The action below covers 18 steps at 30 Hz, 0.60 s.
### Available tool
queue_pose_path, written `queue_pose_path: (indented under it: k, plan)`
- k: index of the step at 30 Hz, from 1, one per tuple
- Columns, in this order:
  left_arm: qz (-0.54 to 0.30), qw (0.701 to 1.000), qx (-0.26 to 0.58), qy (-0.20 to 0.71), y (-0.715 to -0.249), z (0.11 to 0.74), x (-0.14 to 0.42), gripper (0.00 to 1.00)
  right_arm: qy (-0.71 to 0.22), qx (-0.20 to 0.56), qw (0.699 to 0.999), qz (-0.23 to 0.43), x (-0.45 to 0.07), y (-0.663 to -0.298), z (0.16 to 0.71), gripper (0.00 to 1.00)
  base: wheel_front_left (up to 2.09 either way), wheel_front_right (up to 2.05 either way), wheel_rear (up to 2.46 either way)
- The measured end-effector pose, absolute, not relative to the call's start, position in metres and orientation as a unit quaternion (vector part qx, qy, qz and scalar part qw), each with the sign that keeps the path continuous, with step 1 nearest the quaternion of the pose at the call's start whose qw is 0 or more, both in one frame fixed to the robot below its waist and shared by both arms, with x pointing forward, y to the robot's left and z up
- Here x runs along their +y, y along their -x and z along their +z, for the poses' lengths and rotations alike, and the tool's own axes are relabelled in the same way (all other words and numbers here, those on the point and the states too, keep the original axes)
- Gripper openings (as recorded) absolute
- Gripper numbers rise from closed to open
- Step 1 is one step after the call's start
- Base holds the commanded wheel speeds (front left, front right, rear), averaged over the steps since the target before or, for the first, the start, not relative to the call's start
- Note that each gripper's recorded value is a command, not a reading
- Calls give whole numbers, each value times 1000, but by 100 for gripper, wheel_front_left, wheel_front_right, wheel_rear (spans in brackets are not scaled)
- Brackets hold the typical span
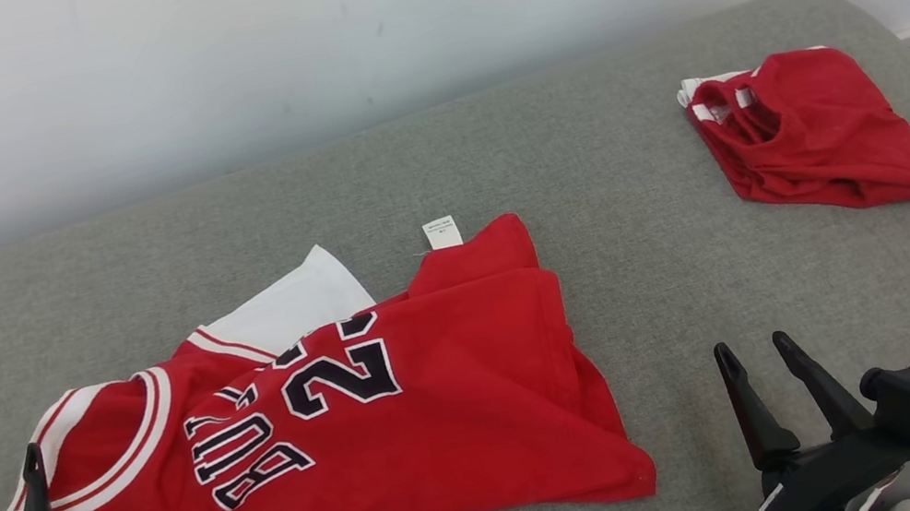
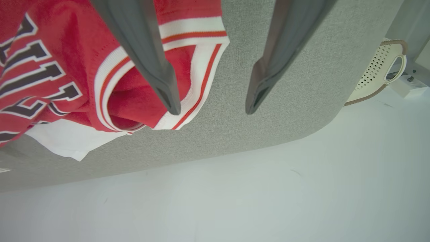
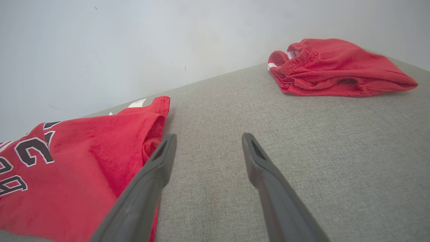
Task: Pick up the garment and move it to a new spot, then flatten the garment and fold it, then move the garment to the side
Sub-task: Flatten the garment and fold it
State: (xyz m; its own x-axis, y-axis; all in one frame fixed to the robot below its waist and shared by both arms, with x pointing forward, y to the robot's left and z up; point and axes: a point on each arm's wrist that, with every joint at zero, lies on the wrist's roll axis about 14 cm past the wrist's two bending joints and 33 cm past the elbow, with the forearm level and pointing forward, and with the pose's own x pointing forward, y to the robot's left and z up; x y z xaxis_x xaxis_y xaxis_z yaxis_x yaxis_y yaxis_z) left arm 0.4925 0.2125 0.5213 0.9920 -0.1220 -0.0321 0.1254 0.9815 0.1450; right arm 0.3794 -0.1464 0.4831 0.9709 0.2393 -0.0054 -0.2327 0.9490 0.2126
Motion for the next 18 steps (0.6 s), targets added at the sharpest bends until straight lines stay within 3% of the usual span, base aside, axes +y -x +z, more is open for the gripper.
queue_pose_path:
  k: [18]
  plan:
    - [31,992,-125,-4,-414,579,223,100,-99,-4,985,143,-131,-382,495,100,0,0,0]
